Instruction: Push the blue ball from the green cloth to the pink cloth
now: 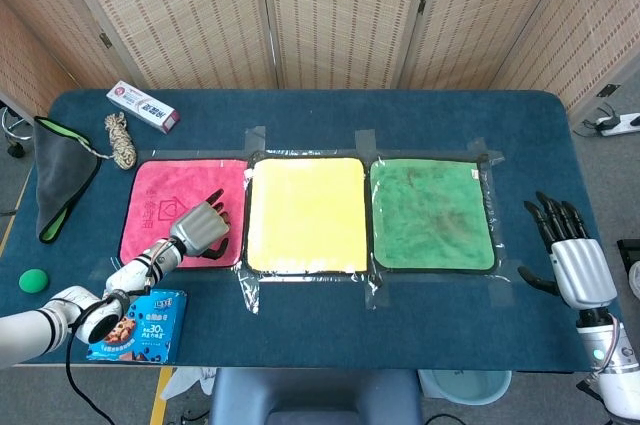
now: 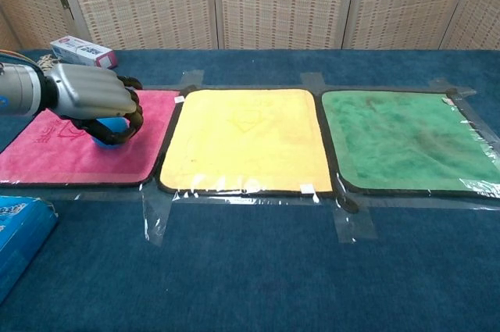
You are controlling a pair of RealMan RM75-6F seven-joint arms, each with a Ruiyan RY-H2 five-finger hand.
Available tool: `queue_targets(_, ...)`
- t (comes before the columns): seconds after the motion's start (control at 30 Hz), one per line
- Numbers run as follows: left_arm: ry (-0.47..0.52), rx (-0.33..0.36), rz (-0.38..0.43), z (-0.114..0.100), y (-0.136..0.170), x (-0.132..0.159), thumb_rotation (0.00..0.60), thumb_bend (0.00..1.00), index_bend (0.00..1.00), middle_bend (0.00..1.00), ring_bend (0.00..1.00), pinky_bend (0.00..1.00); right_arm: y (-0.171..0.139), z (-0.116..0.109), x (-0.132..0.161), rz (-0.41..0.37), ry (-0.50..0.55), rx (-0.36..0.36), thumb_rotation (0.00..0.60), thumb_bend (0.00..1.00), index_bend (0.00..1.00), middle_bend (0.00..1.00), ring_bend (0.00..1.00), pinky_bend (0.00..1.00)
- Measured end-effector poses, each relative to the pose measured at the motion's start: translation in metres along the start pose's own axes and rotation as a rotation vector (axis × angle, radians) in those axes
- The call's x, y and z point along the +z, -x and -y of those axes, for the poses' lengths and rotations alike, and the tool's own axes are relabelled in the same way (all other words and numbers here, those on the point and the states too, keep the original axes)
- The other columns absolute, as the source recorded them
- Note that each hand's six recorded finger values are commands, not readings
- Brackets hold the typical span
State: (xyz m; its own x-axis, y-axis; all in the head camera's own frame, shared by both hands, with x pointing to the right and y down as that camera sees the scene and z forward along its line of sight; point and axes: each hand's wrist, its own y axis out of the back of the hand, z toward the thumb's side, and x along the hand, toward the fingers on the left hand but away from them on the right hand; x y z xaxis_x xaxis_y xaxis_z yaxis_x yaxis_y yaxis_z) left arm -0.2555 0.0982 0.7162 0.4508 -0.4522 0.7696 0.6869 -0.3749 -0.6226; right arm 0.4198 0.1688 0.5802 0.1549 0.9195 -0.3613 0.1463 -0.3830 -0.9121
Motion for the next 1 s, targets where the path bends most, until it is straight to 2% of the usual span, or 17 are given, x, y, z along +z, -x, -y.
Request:
queue_targets(0.17, 0.070, 0.065, -0.040, -0.011, 0.001, -0.005, 0.000, 0.67, 0.37, 0.33, 0.21, 0.01, 0.000, -0.001, 0.000, 0.000, -0.003, -0.004, 0.600, 0.22, 0.00, 0.00, 0.00, 0.00)
queue_targets(0.27, 0.185, 0.132, -0.088, -0.021, 0.004, -0.013, 0.000, 0.67, 0.32, 0.31, 0.18, 0.01, -0.001, -0.002, -0.002, 0.004, -0.003, -0.005, 0.600, 0.22, 0.00, 0.00, 0.00, 0.00)
queue_targets(0.4, 0.396, 0.254, -0.196, -0.036, 0.014, -0.038, 0.000, 0.67, 0.27, 0.26, 0.16, 0.00, -0.001, -0.005, -0.005, 0.005, -0.008, -0.003, 0.600, 0.22, 0.00, 0.00, 0.00, 0.00)
queue_targets(0.47, 0.498, 0.294, -0.249, -0.036, 0.022, -0.050, 0.000, 0.67, 0.25, 0.24, 0.14, 0.00, -0.001, -0.005, -0.007, -0.001, -0.011, 0.013, 0.600, 0.22, 0.00, 0.00, 0.00, 0.00)
queue_targets(0.57, 0.655, 0.322, -0.329, -0.028, 0.038, -0.066, 0.000, 0.67, 0.23, 0.22, 0.12, 0.00, 0.000, -0.006, -0.010, -0.010, 0.001, 0.044, 0.600, 0.22, 0.00, 0.00, 0.00, 0.00)
queue_targets(0.6, 0.708, 0.329, -0.359, -0.023, 0.046, -0.072, 0.020, 0.67, 0.23, 0.22, 0.12, 0.00, 0.000, -0.007, -0.011, -0.012, 0.009, 0.054, 0.600, 0.22, 0.00, 0.00, 0.00, 0.00)
queue_targets(0.63, 0.742, 0.335, -0.384, -0.019, 0.052, -0.076, 0.048, 0.67, 0.23, 0.21, 0.12, 0.00, 0.000, -0.008, -0.013, -0.014, 0.019, 0.067, 0.600, 0.22, 0.00, 0.00, 0.00, 0.00)
queue_targets(0.7, 0.801, 0.351, -0.443, -0.008, 0.068, -0.084, 0.148, 0.67, 0.23, 0.21, 0.11, 0.00, 0.000, -0.009, -0.017, -0.013, 0.035, 0.089, 0.600, 0.22, 0.00, 0.00, 0.00, 0.00)
queue_targets(0.73, 0.816, 0.358, -0.468, -0.003, 0.075, -0.087, 0.160, 0.67, 0.22, 0.20, 0.11, 0.00, 0.000, -0.009, -0.020, -0.010, 0.040, 0.105, 0.600, 0.22, 0.00, 0.00, 0.00, 0.00)
queue_targets(0.83, 0.856, 0.377, -0.557, 0.016, 0.099, -0.095, 0.162, 0.67, 0.22, 0.19, 0.10, 0.00, -0.001, -0.011, -0.029, 0.003, 0.032, 0.136, 0.600, 0.22, 0.00, 0.00, 0.00, 0.00)
queue_targets(1.0, 0.912, 0.380, -0.686, 0.052, 0.145, -0.094, 0.160, 0.67, 0.21, 0.18, 0.09, 0.00, -0.010, -0.012, -0.034, 0.032, 0.044, 0.136, 0.600, 0.22, 0.00, 0.00, 0.00, 0.00)
